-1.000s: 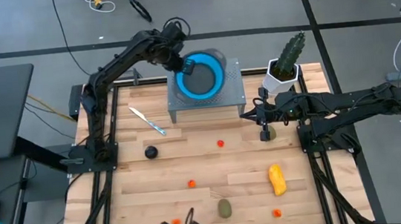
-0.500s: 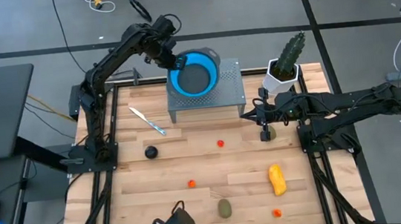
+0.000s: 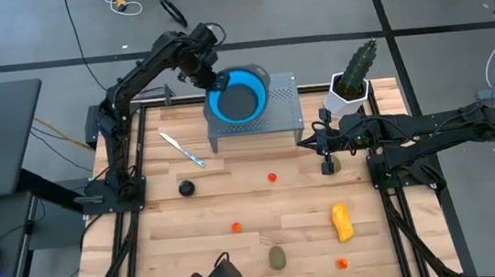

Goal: Pick & Place Fruit
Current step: Put the blue strainer bowl on the shelf, then put the black plum into the blue strainer bowl

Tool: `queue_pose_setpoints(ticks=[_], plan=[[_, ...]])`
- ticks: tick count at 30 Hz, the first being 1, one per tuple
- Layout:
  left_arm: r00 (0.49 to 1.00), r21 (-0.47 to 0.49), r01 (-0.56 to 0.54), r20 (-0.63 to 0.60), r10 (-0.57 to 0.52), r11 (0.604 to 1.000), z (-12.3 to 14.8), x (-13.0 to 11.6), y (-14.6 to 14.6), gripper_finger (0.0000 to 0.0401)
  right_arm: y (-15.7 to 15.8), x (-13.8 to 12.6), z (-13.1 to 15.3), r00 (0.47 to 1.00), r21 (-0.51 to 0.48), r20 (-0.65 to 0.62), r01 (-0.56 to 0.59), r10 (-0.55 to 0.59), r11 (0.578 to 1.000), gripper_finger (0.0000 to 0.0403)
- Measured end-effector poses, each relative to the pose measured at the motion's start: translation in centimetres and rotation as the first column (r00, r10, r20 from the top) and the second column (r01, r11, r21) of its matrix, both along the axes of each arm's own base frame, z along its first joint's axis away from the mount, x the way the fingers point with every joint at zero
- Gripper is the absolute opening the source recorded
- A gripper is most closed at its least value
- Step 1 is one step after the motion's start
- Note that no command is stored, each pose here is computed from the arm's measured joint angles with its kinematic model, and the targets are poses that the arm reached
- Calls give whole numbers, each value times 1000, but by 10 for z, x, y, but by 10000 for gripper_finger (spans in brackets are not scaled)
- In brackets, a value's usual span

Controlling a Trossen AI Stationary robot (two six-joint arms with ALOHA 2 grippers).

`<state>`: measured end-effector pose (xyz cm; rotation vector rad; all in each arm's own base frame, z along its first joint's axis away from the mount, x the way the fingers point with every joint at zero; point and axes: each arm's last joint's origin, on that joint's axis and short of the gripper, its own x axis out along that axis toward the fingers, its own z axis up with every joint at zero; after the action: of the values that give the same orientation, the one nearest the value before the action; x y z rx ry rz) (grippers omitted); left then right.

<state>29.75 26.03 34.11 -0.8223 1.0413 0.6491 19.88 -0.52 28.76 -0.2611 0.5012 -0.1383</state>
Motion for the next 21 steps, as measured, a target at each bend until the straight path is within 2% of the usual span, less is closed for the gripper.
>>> queue_pose_setpoints(ticks=[7,21], plan=[[1000,23,-3,-23,4,1000,-7,3,0,20,0,0,0,1000,0,-5,0,0,1000,7],[1000,78,-5,-14,6,997,0,2,2,136,0,0,0,1000,0,-5,1,-1,1000,7]])
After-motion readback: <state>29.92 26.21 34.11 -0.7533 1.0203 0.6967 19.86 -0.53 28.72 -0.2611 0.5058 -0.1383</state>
